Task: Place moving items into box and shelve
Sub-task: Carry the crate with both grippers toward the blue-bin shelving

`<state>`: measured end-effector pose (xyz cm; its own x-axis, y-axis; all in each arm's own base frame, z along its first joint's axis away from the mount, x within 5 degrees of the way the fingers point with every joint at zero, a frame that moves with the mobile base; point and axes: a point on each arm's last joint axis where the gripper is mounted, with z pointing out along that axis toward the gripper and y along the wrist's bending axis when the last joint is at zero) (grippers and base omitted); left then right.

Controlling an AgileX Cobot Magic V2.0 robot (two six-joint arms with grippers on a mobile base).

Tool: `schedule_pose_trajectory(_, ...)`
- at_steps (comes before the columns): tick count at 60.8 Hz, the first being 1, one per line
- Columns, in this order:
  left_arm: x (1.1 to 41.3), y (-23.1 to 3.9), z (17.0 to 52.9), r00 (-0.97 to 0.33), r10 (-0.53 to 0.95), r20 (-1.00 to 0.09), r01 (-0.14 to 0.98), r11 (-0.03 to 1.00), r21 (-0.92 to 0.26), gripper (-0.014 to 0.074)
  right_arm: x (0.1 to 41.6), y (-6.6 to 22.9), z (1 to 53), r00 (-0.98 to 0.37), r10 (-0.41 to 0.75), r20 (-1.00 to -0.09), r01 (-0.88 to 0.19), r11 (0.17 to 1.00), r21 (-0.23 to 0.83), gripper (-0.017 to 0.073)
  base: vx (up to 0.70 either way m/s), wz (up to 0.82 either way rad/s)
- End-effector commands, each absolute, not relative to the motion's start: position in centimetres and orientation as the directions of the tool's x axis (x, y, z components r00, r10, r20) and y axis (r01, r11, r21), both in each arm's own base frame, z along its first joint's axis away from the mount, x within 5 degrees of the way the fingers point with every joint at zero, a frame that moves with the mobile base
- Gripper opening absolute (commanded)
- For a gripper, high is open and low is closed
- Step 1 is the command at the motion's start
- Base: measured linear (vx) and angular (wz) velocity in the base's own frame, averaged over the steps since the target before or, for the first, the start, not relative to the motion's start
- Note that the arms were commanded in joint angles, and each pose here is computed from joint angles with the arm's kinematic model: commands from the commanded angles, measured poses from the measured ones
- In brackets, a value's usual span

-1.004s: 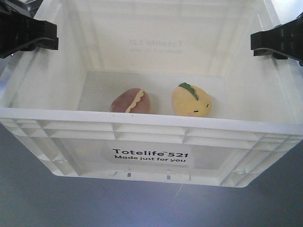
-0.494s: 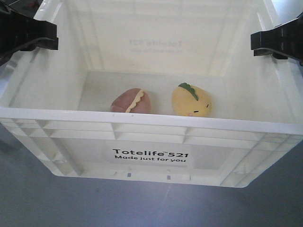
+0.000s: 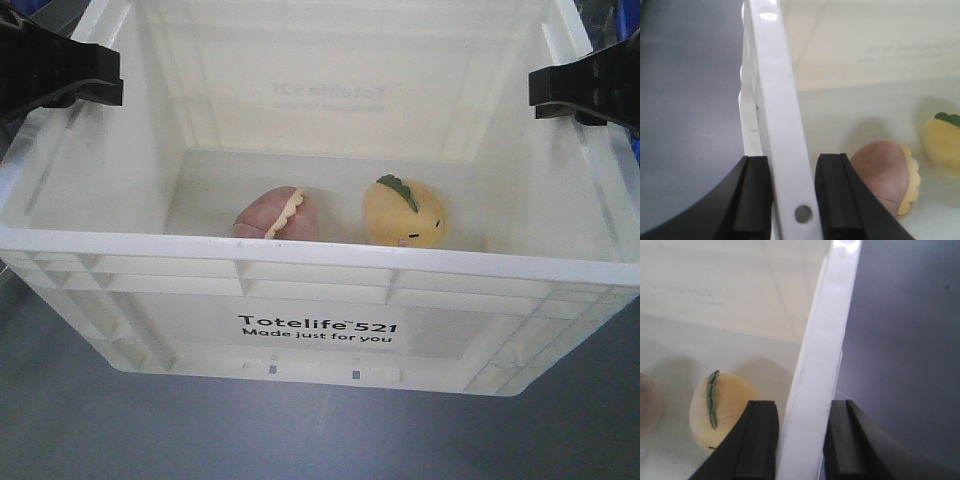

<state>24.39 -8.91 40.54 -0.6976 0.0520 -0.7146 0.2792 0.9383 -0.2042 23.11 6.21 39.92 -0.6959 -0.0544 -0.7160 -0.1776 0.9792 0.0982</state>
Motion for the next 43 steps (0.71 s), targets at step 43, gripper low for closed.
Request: schedule_pose_trajectory(43, 23.57, -8.8, 44.17, -0.535, -0.019, -0.844, 0.319, 0.921, -0.223, -0.0006, 22.95, 5.82, 42.91, -0.536, -0.05, -0.843, -0.196, 0.978, 0.067, -0.0005, 0.31, -0.33)
